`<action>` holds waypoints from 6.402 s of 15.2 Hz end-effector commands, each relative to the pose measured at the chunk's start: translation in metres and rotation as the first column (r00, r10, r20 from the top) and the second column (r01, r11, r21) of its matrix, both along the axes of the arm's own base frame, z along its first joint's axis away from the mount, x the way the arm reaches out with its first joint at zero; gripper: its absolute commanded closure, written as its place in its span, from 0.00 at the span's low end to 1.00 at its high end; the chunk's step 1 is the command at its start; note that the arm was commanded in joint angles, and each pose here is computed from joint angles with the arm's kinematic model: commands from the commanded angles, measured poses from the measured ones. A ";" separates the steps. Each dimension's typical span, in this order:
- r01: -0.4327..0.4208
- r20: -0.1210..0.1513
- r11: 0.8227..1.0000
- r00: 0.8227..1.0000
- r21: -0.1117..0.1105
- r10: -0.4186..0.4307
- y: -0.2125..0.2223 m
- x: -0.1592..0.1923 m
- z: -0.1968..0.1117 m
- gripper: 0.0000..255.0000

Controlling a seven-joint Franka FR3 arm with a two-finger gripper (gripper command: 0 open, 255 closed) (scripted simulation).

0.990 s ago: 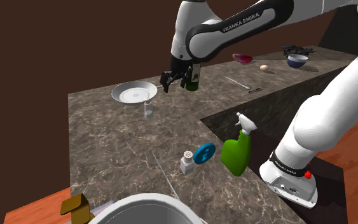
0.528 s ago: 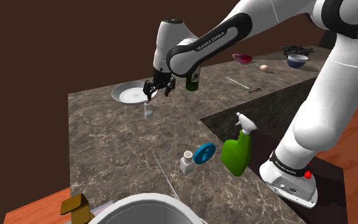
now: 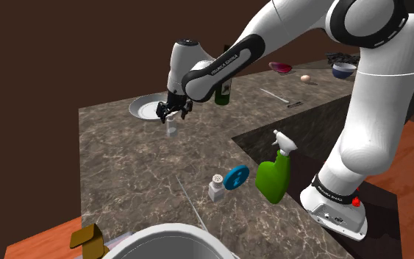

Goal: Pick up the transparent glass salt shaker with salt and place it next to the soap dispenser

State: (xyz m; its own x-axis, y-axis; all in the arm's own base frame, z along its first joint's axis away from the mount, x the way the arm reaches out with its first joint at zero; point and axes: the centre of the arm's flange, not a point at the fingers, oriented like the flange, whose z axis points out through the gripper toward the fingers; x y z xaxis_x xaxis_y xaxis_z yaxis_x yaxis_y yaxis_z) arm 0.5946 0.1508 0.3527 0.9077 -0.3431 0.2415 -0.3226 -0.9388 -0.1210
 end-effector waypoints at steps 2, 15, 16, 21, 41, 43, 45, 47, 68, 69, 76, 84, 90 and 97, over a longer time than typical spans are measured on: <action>0.000 0.001 1.000 1.000 0.000 0.000 0.002 0.004 -0.016 0.00; 0.000 0.001 1.000 1.000 0.000 0.000 0.002 0.005 -0.019 1.00; 0.000 0.001 1.000 1.000 0.000 0.000 0.002 0.005 -0.019 1.00; 0.000 0.001 1.000 1.000 0.000 0.000 0.002 0.005 -0.019 1.00; 0.000 0.001 1.000 1.000 0.000 0.000 0.002 0.005 0.087 1.00; 0.000 0.001 1.000 1.000 0.000 0.000 0.002 0.005 0.098 1.00; 0.000 0.001 1.000 1.000 0.000 0.000 0.002 0.005 0.108 1.00; 0.000 0.001 1.000 1.000 0.000 0.000 0.002 0.005 0.119 1.00; 0.000 0.001 1.000 1.000 0.000 0.000 0.002 0.005 0.230 1.00; 0.000 0.001 1.000 1.000 0.000 0.000 0.002 0.005 0.235 1.00; 0.000 0.001 1.000 1.000 0.000 0.000 0.002 0.005 0.272 1.00; 0.000 0.001 1.000 1.000 0.000 0.000 0.049 -0.041 0.286 1.00; 0.000 0.001 1.000 1.000 0.000 0.000 0.106 -0.096 0.286 1.00; 0.000 0.001 1.000 1.000 0.000 0.000 0.173 -0.161 0.286 1.00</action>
State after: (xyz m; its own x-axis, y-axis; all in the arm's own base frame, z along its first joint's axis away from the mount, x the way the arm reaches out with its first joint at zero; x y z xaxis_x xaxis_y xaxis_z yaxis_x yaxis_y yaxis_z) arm 0.4446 0.3132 0.6426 0.9080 -0.3419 0.2420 -0.3213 -0.9392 -0.1215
